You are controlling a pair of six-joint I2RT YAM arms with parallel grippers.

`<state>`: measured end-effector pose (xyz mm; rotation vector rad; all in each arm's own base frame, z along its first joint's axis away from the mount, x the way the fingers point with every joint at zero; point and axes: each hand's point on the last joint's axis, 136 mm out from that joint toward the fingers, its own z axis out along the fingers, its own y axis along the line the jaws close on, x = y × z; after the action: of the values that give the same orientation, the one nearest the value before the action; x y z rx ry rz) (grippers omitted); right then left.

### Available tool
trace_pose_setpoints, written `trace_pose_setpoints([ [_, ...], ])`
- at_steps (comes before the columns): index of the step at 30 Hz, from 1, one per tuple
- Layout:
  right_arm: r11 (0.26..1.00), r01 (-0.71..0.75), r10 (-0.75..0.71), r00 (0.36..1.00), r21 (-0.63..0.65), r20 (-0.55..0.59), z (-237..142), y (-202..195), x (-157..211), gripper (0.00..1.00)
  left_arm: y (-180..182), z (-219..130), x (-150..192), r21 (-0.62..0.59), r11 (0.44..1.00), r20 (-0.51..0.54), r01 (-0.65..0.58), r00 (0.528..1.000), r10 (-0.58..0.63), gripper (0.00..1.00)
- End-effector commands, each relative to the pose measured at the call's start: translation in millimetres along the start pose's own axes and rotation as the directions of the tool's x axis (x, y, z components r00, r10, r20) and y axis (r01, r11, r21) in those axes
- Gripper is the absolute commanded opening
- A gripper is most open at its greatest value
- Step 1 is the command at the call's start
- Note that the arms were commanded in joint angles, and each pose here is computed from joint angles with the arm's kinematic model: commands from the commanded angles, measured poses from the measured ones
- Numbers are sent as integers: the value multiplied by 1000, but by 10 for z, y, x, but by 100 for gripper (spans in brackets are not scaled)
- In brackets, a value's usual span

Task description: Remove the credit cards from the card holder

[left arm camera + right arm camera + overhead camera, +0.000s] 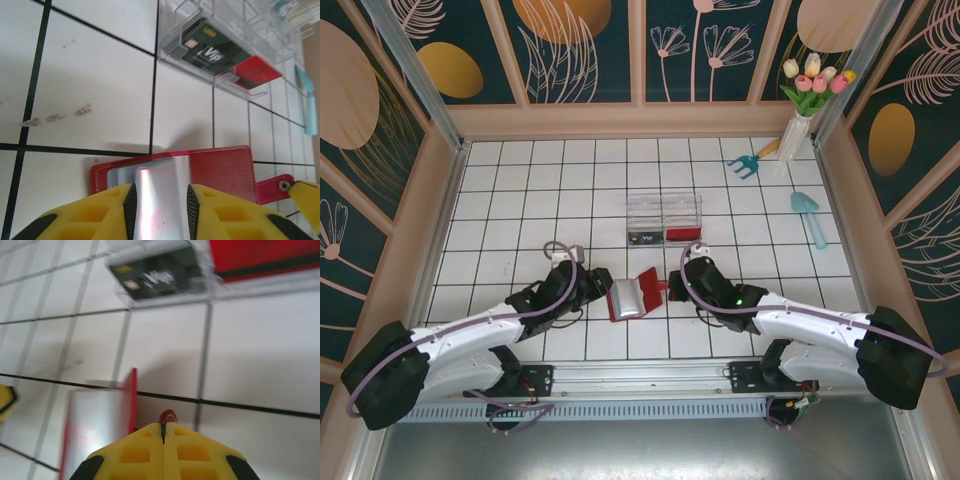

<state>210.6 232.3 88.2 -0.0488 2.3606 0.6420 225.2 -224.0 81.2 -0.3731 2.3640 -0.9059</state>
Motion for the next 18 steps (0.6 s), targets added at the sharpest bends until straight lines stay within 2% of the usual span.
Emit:
trace_pose_setpoints([
  [1, 999, -29, 29, 1000, 18, -12, 43, -142, 104, 0, -165, 56, 10, 41, 999, -24, -31, 999, 32, 34],
  [8, 1000, -10, 11, 1000, 25, -27, 66, -159, 143, 0, -138, 242, 146, 11, 998, -80, -54, 995, 55, 37],
  [12, 1000, -6, 6, 999, 9, -38, 79, -107, 153, 0, -122, 349, 235, -5, 997, -114, -72, 991, 71, 47],
  [17, 1000, -10, 10, 999, -3, -38, 102, -86, 173, 0, -93, 452, 315, -30, 995, -147, -91, 985, 86, 49],
  [18, 1000, -10, 10, 999, -7, -39, 104, -78, 178, 0, -121, 461, 341, -16, 996, -157, -92, 984, 89, 45],
])
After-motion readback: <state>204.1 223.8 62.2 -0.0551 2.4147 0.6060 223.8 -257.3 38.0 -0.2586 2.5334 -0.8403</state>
